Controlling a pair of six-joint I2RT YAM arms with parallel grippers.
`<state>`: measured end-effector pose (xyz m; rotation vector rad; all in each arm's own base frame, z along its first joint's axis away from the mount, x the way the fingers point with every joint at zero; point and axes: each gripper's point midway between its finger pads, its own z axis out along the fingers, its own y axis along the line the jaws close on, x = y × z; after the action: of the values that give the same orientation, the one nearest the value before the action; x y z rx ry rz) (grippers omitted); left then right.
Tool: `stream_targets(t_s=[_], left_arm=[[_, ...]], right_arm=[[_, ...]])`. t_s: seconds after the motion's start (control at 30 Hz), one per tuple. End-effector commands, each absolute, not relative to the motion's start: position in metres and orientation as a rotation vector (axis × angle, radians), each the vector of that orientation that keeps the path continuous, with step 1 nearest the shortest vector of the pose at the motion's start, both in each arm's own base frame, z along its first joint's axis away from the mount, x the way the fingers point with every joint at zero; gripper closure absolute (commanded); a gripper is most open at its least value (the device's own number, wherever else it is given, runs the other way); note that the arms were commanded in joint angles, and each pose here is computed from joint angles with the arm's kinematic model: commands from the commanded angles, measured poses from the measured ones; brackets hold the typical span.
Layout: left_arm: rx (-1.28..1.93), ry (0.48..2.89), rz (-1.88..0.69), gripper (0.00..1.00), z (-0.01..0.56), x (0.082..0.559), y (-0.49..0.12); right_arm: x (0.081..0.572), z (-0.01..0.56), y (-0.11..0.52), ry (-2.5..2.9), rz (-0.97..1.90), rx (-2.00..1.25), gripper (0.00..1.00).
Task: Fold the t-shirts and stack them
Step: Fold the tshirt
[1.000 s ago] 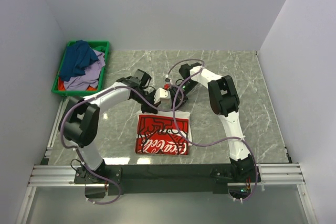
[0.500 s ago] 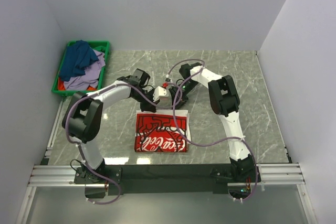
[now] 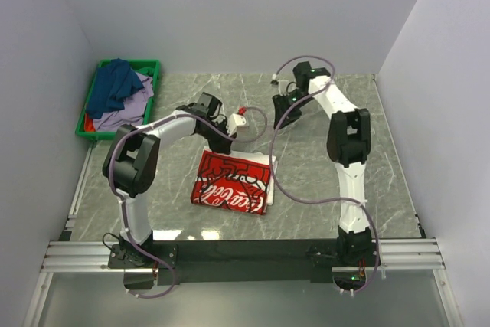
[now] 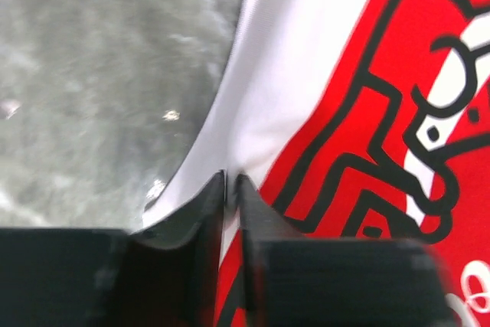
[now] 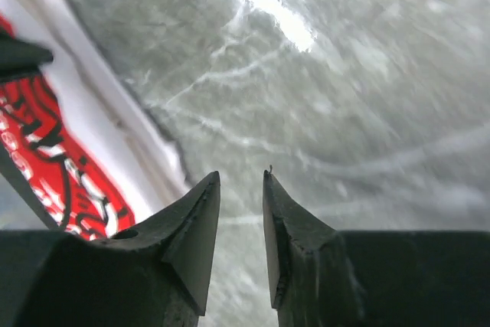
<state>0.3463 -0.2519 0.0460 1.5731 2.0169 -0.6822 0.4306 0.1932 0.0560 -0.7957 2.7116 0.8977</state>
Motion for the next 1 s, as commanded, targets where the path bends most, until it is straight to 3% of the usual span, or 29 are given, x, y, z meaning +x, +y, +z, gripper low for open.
stream_targets(t_s=[0.0,0.2,0.3,0.5,0.73,0.97], left_arm=[[1.363,2.045,-0.677,0.79,0.083,0.380,-0.249],[1.024,2.061,-0.935,0.57,0.153,0.370,-0.225],[0.953,2.067,-1.069,0.59,0.163,0.343,-0.224],[0.736,2.230,-1.303,0.61,0.130,0.313,-0.232],[0.444,2.396,-1.351,0.64,0.081,0.342,-0.226],[0.262,2.506,-1.326,0.70,0.032,0.399,-0.219]], right_arm=[[0.428,0.128,0.193,2.562,0.900,-0.788,0.62],[0.357,0.171,0.224,2.456,1.304,-0.725,0.54],[0.336,0.187,0.249,2.372,1.492,-0.689,0.54],[0.298,0.130,0.279,2.533,1.656,-0.655,0.59],[0.349,0.047,0.253,2.784,1.423,-0.348,0.64],[0.431,0.028,0.222,2.783,1.179,-0.206,0.66]])
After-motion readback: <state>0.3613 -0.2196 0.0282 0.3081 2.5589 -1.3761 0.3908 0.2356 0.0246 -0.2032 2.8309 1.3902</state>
